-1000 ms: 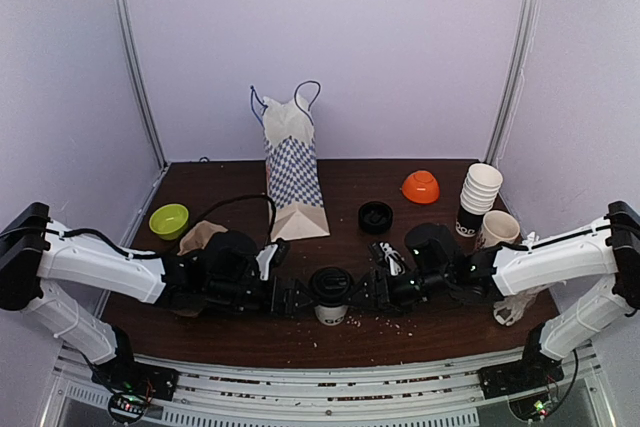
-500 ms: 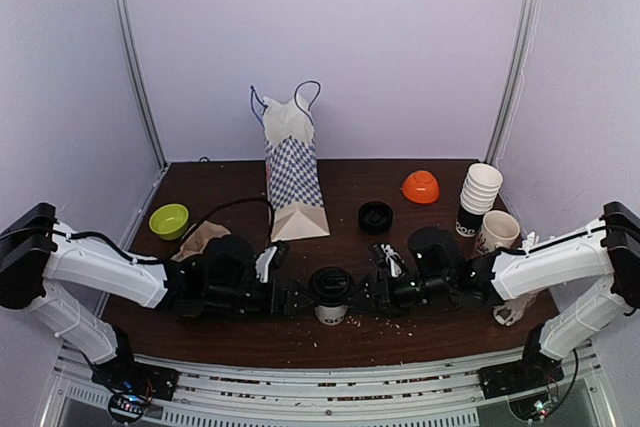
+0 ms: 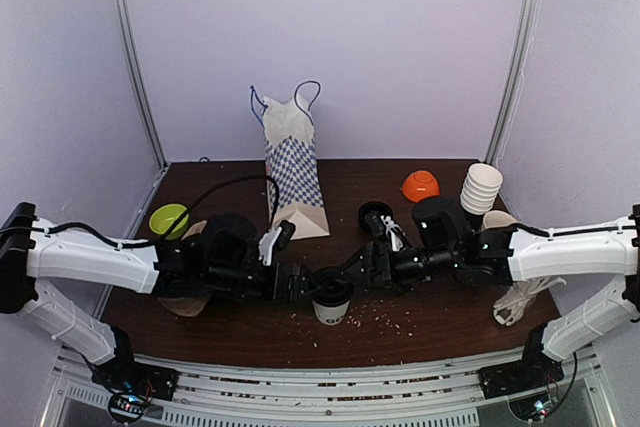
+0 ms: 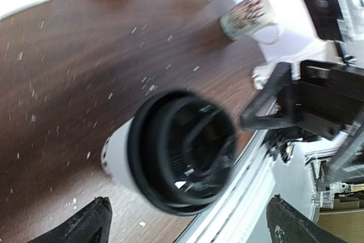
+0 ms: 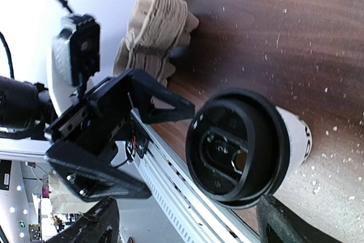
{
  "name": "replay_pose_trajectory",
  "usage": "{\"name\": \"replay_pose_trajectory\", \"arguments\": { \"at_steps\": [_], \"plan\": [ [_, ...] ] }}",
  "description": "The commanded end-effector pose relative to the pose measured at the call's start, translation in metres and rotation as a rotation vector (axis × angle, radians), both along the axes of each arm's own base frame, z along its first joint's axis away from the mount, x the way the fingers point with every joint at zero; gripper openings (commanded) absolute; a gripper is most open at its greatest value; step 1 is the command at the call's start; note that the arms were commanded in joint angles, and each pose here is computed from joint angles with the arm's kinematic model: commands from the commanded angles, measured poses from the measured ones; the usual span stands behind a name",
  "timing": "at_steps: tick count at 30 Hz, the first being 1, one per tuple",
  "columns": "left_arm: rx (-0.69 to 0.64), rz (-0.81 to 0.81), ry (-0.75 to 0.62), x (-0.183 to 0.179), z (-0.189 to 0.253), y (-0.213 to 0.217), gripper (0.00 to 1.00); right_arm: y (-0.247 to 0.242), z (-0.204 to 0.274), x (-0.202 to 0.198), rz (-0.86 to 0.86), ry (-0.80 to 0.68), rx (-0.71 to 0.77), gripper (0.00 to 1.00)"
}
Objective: Pack the takeout coffee
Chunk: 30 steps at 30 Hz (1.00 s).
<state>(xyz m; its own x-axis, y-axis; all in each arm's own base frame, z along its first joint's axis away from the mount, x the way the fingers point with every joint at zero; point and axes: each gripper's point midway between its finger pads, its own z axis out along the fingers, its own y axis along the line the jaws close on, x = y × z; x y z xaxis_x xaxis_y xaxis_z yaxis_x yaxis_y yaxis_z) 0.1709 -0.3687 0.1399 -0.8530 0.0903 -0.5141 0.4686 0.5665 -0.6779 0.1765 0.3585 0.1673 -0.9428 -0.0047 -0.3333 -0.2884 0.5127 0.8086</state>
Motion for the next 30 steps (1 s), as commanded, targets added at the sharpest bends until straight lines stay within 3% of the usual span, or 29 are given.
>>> {"name": "replay_pose_trajectory", "arguments": {
  "at_steps": [1, 7, 17, 30],
  "plan": [
    [-0.043, 0.016, -0.088, 0.013, 0.033, -0.005, 0.98, -0.014, -0.008, 0.021, -0.073, -0.016, -0.037, 0.85],
    [-0.019, 0.109, -0.031, 0.037, 0.01, 0.005, 0.96, -0.014, -0.027, 0.035, -0.116, 0.024, -0.015, 0.81],
    [-0.028, 0.075, 0.014, 0.038, -0.012, -0.006, 0.92, -0.003, -0.054, 0.028, -0.069, 0.104, -0.008, 0.8],
    [0.004, 0.081, 0.104, 0.025, -0.058, 0.004, 0.71, -0.017, -0.095, 0.019, -0.111, 0.175, -0.043, 0.61]
  ]
}}
